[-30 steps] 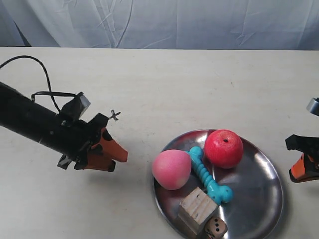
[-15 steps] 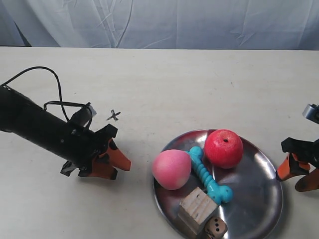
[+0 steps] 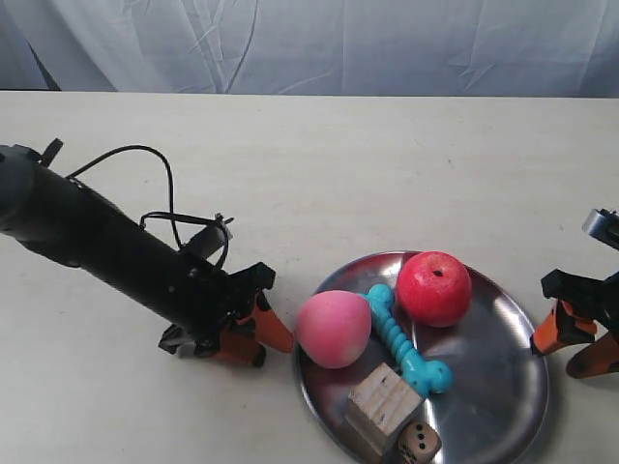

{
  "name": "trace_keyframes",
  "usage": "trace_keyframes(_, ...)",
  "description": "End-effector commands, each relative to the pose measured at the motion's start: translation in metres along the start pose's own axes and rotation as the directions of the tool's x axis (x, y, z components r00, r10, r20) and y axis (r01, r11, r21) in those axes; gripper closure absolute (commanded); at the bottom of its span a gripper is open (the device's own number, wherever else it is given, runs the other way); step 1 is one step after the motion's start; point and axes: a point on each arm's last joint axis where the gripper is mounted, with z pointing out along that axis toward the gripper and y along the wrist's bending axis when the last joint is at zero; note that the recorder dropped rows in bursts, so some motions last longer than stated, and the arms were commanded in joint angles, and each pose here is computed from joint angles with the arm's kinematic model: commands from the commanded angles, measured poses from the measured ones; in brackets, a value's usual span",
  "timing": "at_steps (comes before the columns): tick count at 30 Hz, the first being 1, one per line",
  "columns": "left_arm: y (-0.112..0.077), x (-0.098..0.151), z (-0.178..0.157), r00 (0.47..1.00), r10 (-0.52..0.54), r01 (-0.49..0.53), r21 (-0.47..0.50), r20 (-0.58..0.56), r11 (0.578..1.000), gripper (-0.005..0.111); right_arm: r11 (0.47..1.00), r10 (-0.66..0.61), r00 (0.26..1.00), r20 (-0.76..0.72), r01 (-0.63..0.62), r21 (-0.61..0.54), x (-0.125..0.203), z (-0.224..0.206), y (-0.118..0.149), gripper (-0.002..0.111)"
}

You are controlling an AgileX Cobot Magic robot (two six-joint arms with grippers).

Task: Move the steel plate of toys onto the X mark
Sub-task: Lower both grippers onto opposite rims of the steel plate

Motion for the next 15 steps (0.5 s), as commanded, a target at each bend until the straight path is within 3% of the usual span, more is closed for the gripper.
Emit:
trace_keyframes(1, 0.003, -0.011, 0.007, 0.999, -0.005, 0.007, -0.047, 0.041, 0.999, 0.062, 1.0, -0.026, 1.0, -0.013, 0.026, -0.005, 0.001, 0.002, 0.005, 0.054)
trace_keyframes(12, 0.008, -0.017, 0.013, 1.0, -0.012, 0.013, -0.06, 0.022, 0.998, 0.062, 0.994, -0.109, 0.994, -0.021, 0.11, 0.021, 0.001, 0.011, 0.02, 0.054)
trace_keyframes(15, 0.008, -0.017, 0.013, 1.0, -0.007, 0.008, -0.061, 0.02, 0.998, 0.069, 0.994, -0.108, 0.994, -0.02, 0.108, 0.02, 0.001, 0.011, 0.02, 0.054)
